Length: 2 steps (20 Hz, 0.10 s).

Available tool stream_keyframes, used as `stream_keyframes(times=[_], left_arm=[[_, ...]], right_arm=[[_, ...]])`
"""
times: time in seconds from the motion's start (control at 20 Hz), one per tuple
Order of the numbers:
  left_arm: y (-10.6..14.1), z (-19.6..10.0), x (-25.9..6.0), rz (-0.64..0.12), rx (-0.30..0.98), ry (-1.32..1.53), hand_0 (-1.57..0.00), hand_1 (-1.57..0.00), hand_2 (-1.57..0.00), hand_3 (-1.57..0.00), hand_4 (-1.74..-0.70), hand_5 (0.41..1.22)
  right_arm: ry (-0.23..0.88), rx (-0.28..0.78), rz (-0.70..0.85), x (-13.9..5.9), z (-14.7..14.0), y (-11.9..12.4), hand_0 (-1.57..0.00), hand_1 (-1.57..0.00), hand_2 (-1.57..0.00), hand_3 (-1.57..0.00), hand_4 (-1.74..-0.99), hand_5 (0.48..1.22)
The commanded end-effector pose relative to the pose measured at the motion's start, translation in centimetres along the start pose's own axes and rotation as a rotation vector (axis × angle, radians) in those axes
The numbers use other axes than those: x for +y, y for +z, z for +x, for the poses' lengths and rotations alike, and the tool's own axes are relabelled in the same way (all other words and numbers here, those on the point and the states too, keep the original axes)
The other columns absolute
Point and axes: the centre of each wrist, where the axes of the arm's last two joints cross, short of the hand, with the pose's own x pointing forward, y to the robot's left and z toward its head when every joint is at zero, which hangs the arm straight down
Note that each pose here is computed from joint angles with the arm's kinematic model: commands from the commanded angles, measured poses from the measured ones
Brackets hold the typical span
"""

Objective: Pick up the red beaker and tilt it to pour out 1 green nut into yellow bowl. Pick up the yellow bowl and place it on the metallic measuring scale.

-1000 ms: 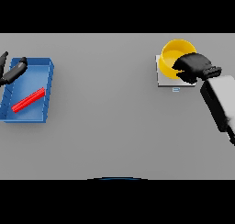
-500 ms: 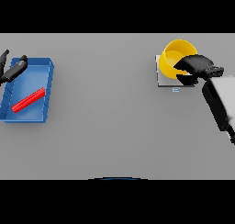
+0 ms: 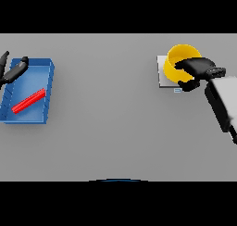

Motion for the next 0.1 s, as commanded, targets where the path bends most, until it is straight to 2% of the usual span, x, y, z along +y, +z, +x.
stream_keyframes(times=[0.0, 0.05], left_arm=[[0.02, -0.08, -0.10, 0.001, -0.004, -0.002, 0.00, 0.00, 0.00, 0.00, -0.72, 0.694], [-0.05, -0.08, -0.06, 0.006, -0.007, -0.003, 0.00, 0.00, 0.00, 0.00, -0.72, 0.693]], right_arm=[[-0.007, -0.004, 0.001, 0.03, 0.04, 0.09, -0.05, -0.08, -0.13, -0.30, -1.412, 0.771], [-0.009, 0.006, 0.002, 0.10, 0.31, 0.00, -0.04, -0.06, -0.10, -0.27, -1.410, 0.759]])
